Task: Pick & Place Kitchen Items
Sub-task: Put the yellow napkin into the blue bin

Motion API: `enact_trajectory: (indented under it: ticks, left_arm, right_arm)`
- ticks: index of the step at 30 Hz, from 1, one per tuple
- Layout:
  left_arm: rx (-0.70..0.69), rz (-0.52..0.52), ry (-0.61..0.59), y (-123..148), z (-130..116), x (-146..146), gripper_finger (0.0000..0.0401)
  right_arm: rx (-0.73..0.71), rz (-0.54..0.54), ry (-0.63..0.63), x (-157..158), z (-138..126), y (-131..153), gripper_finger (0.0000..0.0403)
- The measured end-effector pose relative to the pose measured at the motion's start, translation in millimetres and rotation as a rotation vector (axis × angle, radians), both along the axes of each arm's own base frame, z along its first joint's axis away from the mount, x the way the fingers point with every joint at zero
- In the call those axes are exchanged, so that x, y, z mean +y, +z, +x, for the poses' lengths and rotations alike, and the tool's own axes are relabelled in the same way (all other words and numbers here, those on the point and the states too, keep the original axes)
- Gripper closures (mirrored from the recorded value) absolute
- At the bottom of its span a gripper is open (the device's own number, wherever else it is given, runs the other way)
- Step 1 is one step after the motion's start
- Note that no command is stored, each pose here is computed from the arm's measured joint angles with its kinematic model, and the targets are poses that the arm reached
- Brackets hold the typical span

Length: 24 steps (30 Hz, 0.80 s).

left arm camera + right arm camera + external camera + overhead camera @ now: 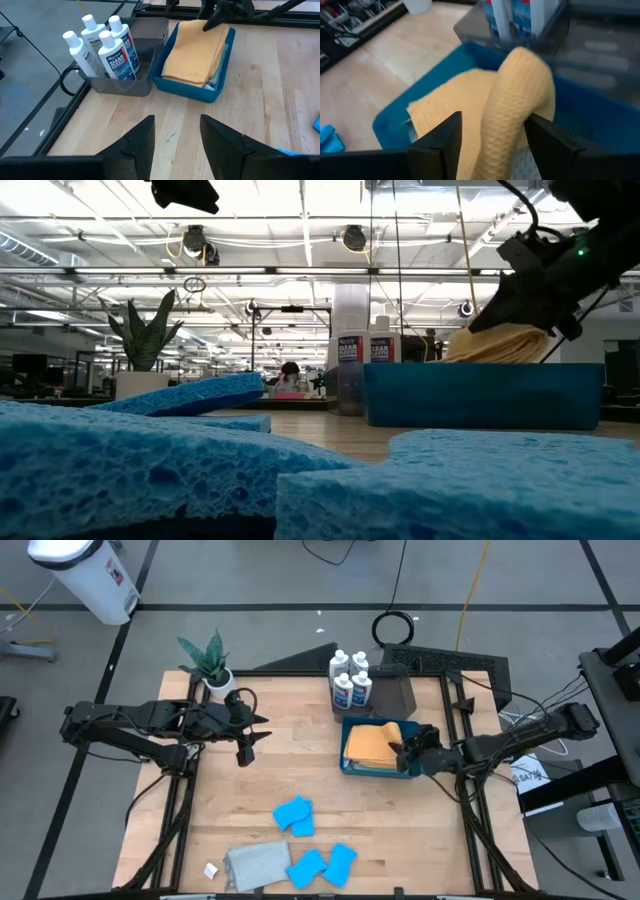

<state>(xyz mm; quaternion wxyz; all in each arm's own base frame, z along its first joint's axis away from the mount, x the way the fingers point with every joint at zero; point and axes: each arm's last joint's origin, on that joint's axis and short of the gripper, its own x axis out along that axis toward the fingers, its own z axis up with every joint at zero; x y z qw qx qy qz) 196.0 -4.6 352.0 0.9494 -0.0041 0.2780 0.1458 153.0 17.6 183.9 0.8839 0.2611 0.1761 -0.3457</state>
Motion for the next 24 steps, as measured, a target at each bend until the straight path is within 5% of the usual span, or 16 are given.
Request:
enact_trajectory:
  ticks: [9,17,24]
  left_arm:
    - [0.000,0.000,0.000,0.0,0.0,0.0,0.0240]
    - [0.000,0.000,0.000,0.0,0.0,0.0,0.0240]
    - [0.001,0.000,0.000,-0.1,0.1,0.0,0.0240]
  right_arm:
    - [-0.070,-0.095,0.028,-8.9,-0.7,16.8,0.0213]
    - [-0.231,-0.224,0.209,-3.7,14.9,47.6,0.0224]
    - [-0.039,-0.228,0.289,2.8,41.1,75.9,0.0279]
